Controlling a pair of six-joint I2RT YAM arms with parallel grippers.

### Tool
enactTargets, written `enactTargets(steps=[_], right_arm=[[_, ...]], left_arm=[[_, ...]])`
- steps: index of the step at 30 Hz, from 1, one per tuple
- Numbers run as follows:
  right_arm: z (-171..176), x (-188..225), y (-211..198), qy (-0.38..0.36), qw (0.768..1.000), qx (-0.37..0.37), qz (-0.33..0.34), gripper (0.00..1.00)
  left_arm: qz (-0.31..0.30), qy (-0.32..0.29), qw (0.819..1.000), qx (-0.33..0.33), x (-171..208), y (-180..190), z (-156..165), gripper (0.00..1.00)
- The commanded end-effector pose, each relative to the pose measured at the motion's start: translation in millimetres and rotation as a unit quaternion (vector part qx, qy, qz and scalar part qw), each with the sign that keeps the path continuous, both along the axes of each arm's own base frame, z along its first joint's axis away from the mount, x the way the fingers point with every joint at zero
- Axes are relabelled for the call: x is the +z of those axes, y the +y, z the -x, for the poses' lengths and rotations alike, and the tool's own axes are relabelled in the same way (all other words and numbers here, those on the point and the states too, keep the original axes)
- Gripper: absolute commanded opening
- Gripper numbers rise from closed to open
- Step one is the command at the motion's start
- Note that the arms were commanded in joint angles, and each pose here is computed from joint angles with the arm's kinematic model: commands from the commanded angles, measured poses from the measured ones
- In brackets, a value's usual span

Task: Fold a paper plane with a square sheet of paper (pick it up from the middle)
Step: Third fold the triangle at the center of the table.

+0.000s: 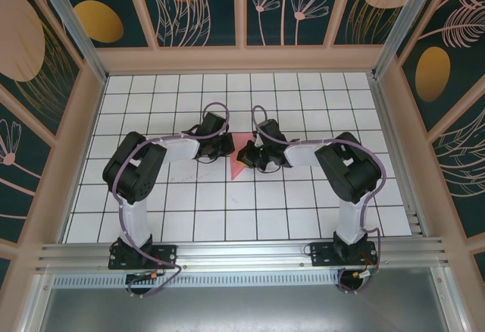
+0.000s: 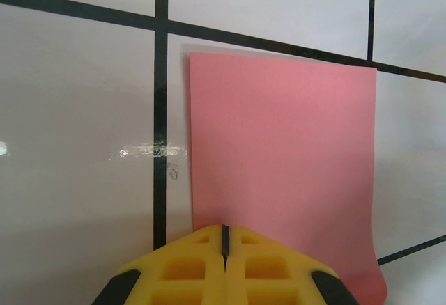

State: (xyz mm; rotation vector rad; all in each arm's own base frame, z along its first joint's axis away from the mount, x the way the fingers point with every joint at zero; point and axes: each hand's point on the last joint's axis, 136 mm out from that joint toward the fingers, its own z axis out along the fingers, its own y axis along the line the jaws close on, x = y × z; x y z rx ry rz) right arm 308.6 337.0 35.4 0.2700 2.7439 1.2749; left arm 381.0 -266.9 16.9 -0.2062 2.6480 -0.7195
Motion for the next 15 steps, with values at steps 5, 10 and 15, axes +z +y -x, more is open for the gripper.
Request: enactTargets(steps=[5, 10, 15], right_arm=[[-0.9, 1.7, 11.2, -0.020, 0.999, 0.024, -0.013, 0.04], [-3.6, 0.8, 11.3, -0.020, 1.000, 0.018, -0.016, 0.04], [-8.3, 2.0, 11.7, -0.028, 0.999, 0.013, -0.014, 0.03]], left_arm=[[-0.013, 0.010, 1.000, -0.006, -8.8, 2.7, 0.4, 0.04], [-0.011, 0.009, 1.000, -0.006, -7.7, 2.2, 0.2, 0.04], [-0.011, 0.011, 1.000, -0.006, -8.5, 2.4, 0.4, 0.03]])
